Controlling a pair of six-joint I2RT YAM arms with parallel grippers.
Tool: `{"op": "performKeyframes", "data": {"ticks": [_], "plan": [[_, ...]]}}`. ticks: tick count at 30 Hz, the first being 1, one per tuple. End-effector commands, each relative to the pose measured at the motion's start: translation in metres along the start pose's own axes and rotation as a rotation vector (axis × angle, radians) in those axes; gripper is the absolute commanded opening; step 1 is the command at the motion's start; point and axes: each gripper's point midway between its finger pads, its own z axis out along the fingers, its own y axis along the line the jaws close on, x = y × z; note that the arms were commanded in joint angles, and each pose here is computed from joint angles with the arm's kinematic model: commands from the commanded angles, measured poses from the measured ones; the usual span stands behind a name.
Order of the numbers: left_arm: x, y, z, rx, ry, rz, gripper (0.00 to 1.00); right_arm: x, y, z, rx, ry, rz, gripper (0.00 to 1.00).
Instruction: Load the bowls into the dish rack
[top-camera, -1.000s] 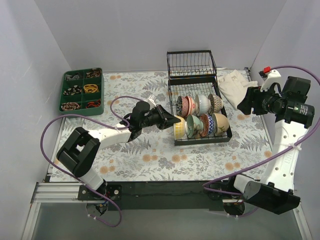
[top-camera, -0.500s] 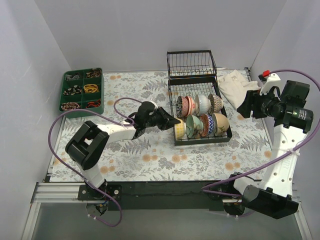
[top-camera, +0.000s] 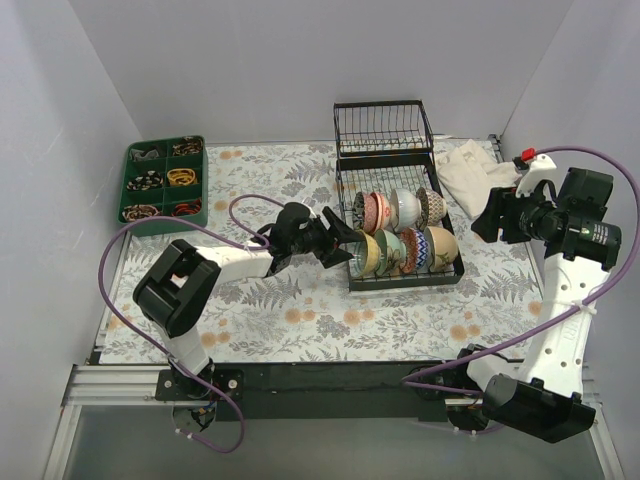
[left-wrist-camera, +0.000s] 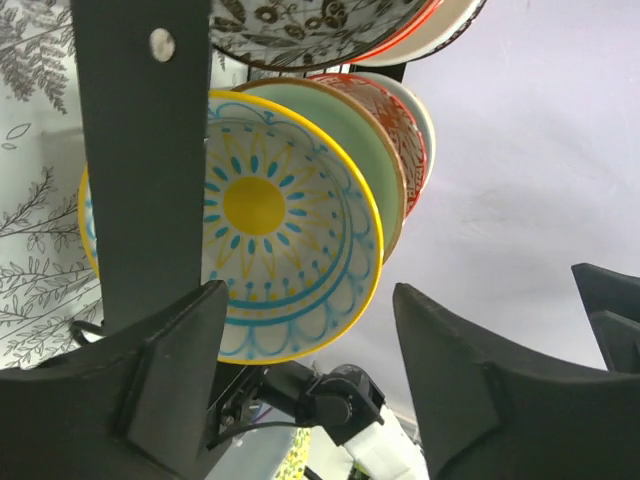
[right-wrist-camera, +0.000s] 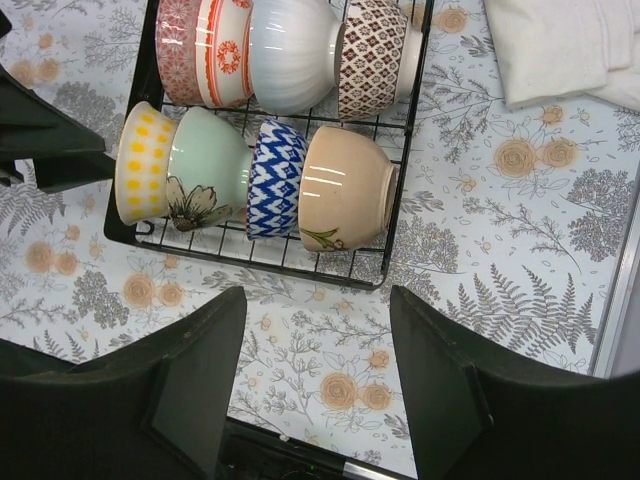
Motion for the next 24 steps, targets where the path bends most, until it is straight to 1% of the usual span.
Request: {"op": "performKeyframes", "data": {"ticks": [1,2,5,8,11,12,13,14,16,17,18,19,20,22,23,24], "plan": [[0.002,-0.031,-0.009,0.053,0.02,-0.081,0.7,-0.002,0.002,0.0,-0.001,-0.023,-0.019,0.68],[0.0,-0.031,-0.01,0.058,0.015,-0.07,0.74,-0.001,0.002,0.001,-0.003,-0.021,-0.017,0.68],[0.0,-0.035,-0.015,0.066,0.016,-0.041,0.79,0.001,0.001,0.003,-0.005,-0.018,-0.018,0.67],[-0.006,-0.044,-0.024,0.082,0.011,-0.012,0.81,0.002,0.0,0.004,-0.006,-0.015,-0.027,0.67],[-0.012,-0.055,-0.036,0.106,0.015,0.046,0.86,0.001,-0.002,0.006,-0.007,-0.011,-0.043,0.67],[-0.015,-0.058,-0.039,0.115,0.017,0.105,0.87,0.002,-0.002,0.006,-0.007,-0.008,-0.046,0.68],[-0.013,-0.066,-0.045,0.135,0.051,0.14,0.88,0.002,-0.004,0.006,-0.005,-0.005,-0.051,0.68],[-0.026,-0.067,-0.051,0.14,0.036,0.171,0.89,0.002,-0.005,0.007,-0.004,-0.002,-0.052,0.69],[-0.037,-0.075,-0.061,0.16,0.042,0.323,0.95,0.004,-0.005,0.01,-0.012,0.008,-0.047,0.71],[-0.051,-0.074,-0.07,0.162,0.044,0.357,0.98,0.006,-0.005,0.012,-0.022,0.019,-0.038,0.72],[-0.06,-0.071,-0.073,0.149,0.041,0.383,0.98,0.009,-0.005,0.014,-0.027,0.036,-0.028,0.73],[-0.071,-0.07,-0.079,0.132,0.036,0.456,0.98,0.011,-0.006,0.015,-0.027,0.05,-0.016,0.74],[-0.09,-0.065,-0.089,0.114,0.008,0.469,0.98,0.014,-0.01,0.018,-0.018,0.072,-0.003,0.78],[-0.109,-0.056,-0.1,0.089,-0.006,0.529,0.98,0.021,-0.016,0.019,0.009,0.103,0.013,0.79],[-0.133,-0.05,-0.115,0.09,-0.041,0.515,0.98,0.026,-0.024,0.02,0.055,0.126,0.027,0.79],[-0.137,-0.049,-0.124,0.121,-0.01,0.515,0.98,0.027,-0.028,0.019,0.074,0.133,0.025,0.8]]}}
